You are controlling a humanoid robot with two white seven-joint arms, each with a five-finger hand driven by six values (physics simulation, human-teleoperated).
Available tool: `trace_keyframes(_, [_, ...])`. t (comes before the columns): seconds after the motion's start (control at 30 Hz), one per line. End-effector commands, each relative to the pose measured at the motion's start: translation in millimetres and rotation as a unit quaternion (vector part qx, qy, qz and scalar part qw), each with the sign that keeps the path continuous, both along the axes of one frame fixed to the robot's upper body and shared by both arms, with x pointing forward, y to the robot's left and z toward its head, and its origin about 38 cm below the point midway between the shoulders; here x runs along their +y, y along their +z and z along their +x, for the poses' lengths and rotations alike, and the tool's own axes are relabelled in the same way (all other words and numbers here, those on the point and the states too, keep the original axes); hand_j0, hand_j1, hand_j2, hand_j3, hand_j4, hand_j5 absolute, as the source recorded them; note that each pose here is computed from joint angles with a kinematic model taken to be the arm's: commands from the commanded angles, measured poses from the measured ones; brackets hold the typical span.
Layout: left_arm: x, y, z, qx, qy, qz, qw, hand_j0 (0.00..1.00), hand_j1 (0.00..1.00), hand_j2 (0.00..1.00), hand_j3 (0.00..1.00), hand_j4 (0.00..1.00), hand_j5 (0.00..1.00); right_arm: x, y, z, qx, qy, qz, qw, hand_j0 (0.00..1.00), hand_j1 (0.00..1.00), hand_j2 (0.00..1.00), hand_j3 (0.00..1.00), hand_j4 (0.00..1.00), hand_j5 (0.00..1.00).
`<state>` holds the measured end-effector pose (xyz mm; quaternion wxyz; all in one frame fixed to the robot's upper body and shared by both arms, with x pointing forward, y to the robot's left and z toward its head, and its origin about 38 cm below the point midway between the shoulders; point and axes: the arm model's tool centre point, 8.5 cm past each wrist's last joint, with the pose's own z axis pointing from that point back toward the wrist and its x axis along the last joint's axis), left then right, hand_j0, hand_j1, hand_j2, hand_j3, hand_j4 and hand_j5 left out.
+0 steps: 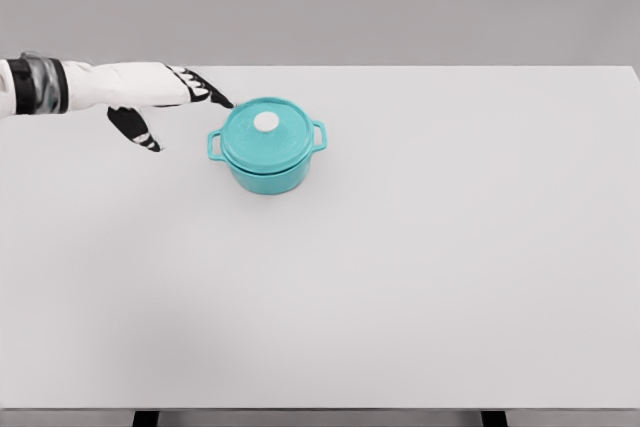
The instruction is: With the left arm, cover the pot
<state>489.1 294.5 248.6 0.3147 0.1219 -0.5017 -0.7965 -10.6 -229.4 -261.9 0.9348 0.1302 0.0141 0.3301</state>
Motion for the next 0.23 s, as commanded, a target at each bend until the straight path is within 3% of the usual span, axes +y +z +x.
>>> trace_keyframes(0.0, [43, 16.4, -1.4, -0.01, 0.043, -0.002, 0.999, 1.0, 1.0, 1.0, 1.0, 1.0, 1.0, 0, 0.0, 0.0, 0.0, 0.0, 0.0, 1.0, 1.0, 1.0, 1.0, 1.0, 1.0, 1.0])
trace_keyframes(0.07, [61, 12.9, 3.5, -0.003, 0.072, -0.004, 0.9974, 1.0, 1.0, 1.0, 1.0, 1.0, 1.0, 0, 0.0, 0.0, 0.0, 0.0, 0.0, 1.0, 1.0, 1.0, 1.0, 1.0, 1.0, 1.0])
trace_keyframes(0.2, [67, 6.1, 4.8, 0.005, 0.084, -0.004, 0.9965, 1.0, 1.0, 1.0, 1.0, 1.0, 1.0, 0, 0.0, 0.0, 0.0, 0.0, 0.0, 1.0, 1.0, 1.0, 1.0, 1.0, 1.0, 1.0])
